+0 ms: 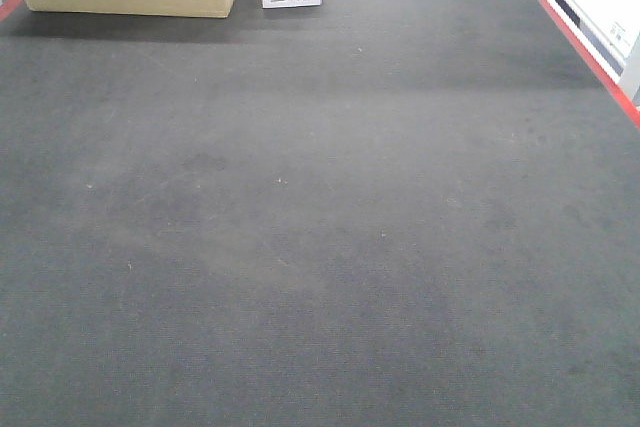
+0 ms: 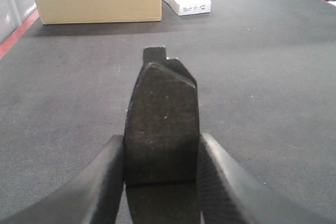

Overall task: Move and align brake pads A on conveyor
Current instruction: 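Turn and approach the black conveyor belt, stopping at its edge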

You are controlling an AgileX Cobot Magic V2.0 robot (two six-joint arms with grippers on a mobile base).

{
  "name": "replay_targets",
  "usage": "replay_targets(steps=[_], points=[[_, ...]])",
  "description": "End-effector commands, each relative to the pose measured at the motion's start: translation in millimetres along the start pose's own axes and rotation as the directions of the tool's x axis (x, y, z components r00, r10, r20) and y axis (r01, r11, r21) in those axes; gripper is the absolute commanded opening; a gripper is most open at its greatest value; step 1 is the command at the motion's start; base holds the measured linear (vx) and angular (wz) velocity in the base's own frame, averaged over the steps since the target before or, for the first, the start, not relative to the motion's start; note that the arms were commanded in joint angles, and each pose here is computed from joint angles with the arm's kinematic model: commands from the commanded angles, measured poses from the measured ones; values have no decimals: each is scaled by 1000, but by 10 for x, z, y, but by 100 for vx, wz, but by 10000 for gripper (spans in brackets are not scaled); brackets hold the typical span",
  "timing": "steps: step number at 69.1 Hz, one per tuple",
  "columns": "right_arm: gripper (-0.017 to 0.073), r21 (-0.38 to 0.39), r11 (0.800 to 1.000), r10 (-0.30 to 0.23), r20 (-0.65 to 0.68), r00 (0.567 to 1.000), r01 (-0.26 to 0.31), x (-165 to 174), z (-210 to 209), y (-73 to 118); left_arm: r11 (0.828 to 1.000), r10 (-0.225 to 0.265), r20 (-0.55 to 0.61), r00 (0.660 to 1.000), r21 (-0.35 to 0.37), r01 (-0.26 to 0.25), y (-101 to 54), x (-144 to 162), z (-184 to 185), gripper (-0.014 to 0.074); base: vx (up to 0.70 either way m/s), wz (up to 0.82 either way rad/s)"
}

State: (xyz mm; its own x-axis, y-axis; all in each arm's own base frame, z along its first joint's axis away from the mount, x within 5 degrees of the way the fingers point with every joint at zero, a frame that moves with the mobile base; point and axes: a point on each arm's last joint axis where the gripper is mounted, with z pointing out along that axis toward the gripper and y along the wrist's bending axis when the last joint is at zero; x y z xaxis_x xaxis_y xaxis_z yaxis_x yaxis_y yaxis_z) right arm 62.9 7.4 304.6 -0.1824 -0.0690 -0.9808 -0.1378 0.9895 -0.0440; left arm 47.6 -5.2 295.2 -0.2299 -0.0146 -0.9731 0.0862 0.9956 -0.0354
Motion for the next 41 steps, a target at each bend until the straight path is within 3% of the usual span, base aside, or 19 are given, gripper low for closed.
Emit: replay_targets(steps=[1, 41], points=[[-8, 10, 1000, -16, 120, 993, 15, -181, -30, -9, 1000, -9, 115, 993, 11, 7, -9, -161, -32, -6, 2, 0], [-8, 10, 1000, -16, 120, 993, 15, -181, -30, -9, 1000, -9, 115, 993, 11, 7, -9, -161, -32, -6, 0, 0]])
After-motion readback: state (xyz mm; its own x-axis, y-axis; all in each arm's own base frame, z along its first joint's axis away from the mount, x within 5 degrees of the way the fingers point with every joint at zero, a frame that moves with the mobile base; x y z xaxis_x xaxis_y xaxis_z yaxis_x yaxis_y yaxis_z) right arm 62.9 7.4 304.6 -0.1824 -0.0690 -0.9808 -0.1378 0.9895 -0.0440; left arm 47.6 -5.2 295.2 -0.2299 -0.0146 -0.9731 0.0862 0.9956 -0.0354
